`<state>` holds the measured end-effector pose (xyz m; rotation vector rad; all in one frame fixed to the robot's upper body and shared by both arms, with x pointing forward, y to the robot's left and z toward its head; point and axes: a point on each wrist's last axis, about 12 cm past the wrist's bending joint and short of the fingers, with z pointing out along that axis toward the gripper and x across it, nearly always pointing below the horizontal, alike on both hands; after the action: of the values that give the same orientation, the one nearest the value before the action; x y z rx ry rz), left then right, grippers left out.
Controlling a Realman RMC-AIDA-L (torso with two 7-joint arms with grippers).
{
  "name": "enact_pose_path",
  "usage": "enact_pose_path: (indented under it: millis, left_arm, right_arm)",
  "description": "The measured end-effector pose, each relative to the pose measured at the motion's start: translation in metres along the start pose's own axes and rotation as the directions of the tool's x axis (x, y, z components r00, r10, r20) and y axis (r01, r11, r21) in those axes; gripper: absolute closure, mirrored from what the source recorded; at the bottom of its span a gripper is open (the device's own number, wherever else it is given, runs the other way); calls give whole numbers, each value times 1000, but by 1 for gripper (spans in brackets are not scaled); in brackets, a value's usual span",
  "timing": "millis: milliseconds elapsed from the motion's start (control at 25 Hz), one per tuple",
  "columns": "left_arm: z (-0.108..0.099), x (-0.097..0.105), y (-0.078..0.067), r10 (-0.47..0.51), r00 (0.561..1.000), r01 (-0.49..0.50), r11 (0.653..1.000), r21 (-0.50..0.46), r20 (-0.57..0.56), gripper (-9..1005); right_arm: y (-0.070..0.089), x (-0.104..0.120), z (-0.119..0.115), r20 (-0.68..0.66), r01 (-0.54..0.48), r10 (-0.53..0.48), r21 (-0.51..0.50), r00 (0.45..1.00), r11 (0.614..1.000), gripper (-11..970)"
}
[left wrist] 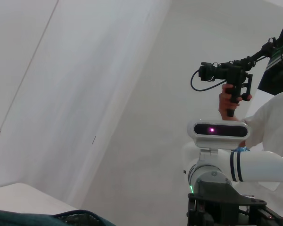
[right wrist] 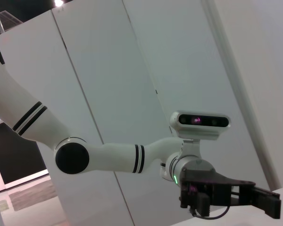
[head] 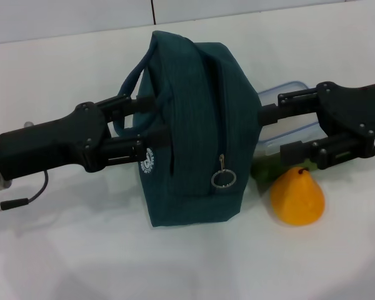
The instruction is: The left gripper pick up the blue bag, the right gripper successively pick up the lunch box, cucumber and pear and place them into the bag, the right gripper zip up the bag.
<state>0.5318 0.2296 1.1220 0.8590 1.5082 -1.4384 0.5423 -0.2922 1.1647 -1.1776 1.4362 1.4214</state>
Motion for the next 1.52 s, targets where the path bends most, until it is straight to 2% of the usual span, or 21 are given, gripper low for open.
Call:
enact_pose_path:
  millis: [760, 800, 880, 1080, 1280, 1520]
  left_arm:
    - [1, -2, 0, 12, 1000, -12, 1000, 3, -3, 137]
    - [0, -19, 3, 21, 1000, -21, 1000, -9, -6, 139]
    - [-1, -30, 6, 5, 1000, -6, 999, -32, -21, 142]
    - [0, -66, 21, -87, 986, 59, 980, -191, -140, 151]
    - [9, -95, 36, -274, 939, 193, 921, -339, -209, 160]
    - [17, -122, 36, -415, 881, 286, 848, -447, -224, 171]
  right_arm:
    - [0, 1, 4, 5, -1, 1, -8, 1000, 1000, 226]
    - [0, 1, 3, 6, -2, 2, -6, 1000, 1000, 227]
    - [0, 2, 2, 10, -3, 3, -2, 1000, 1000, 227]
    - [4, 5, -5, 31, -2, 1, 28, 1000, 1000, 228]
    - [8, 10, -14, 55, -5, 1, 64, 998, 998, 228]
    - [15, 14, -29, 77, 4, -13, 115, 997, 993, 229]
